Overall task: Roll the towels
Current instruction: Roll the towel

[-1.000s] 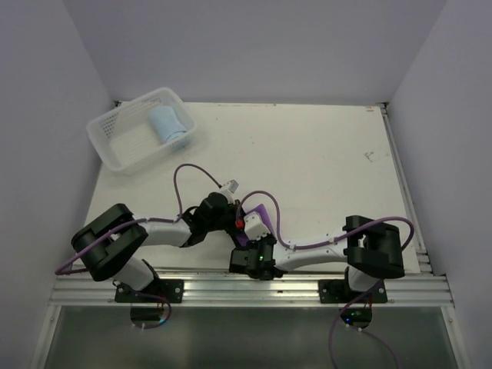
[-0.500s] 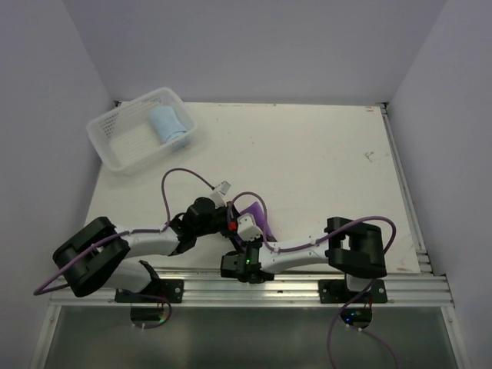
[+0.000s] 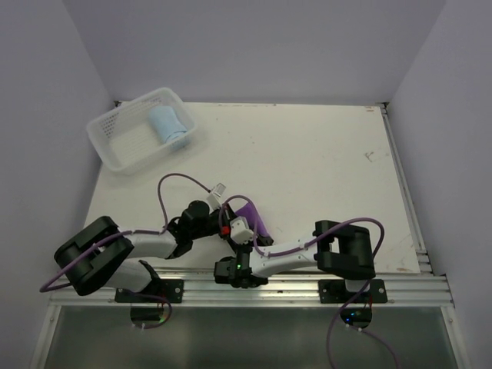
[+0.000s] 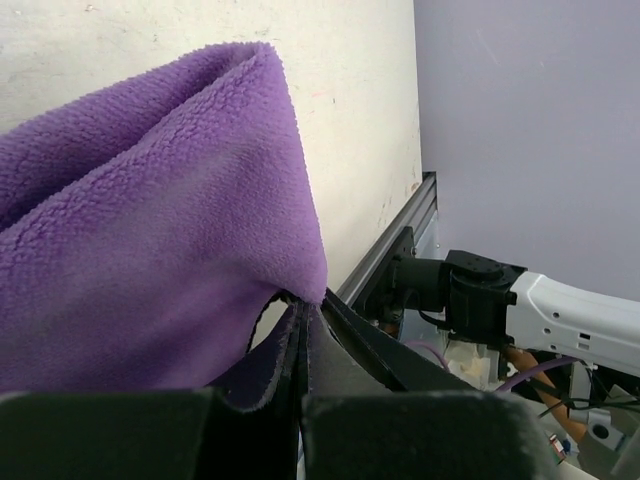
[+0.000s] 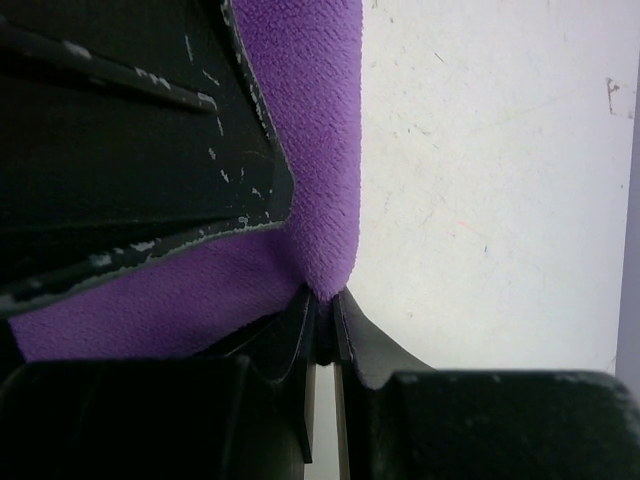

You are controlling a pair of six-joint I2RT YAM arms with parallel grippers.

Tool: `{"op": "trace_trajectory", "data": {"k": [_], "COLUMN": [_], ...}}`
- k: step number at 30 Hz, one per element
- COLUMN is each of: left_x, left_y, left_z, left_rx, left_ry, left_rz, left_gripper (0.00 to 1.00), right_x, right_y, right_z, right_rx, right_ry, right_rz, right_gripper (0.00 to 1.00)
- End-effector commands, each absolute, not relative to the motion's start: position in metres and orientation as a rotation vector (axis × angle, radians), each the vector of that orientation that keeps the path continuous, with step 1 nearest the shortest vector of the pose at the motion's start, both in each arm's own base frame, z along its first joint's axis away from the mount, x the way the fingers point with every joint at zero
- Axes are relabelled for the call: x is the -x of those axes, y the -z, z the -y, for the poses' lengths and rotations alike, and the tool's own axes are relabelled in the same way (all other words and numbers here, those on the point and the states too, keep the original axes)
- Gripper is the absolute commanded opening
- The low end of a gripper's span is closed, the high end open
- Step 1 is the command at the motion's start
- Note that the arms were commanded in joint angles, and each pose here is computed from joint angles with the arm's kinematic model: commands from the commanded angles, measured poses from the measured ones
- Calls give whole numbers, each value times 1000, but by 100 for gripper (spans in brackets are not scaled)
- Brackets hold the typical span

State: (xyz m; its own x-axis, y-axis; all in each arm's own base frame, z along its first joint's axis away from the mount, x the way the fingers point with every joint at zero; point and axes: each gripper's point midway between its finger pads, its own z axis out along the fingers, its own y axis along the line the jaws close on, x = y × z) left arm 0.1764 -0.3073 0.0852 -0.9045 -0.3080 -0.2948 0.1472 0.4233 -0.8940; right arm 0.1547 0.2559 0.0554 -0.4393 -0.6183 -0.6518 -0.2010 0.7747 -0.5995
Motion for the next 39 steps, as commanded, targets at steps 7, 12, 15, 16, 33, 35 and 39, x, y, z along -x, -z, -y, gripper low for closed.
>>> {"op": "trace_trajectory", "data": {"k": [7,12,15,16,33,35,39], "left_x": [-194,-203,-211,-212,-246,-249,-248], "left_y": [-91,-80,-86,-93,-117,-120,-129], "left_z": [279,242,227,224,245,247,257], "left_rx": [187,255,246,234,65,12,-99], "left_ry": [1325,1171,1056,1034,1015,1027,1109], "left_rz": [-2232,-2225,-2206,-2192,-2149,-2105,-1962], "left_gripper": [0,0,15,25,64,64,67], "right_x": [-154,-149,-144,-144,-126,-124,-118], "right_y": [-56,-50,-50,-52,-47,-48,-50], "right_z": [-259,-262,-263,-269,-269,-269,-270], "right_rx": [648,708,732,715,932,958,1025], "right_ry": [575,445,317,254,-21,-67,-122], "right_rz": [-1983,-2026,-2044,-2046,-2001,-2001,-2011], "right_gripper": [0,0,0,0,0,0,0]}}
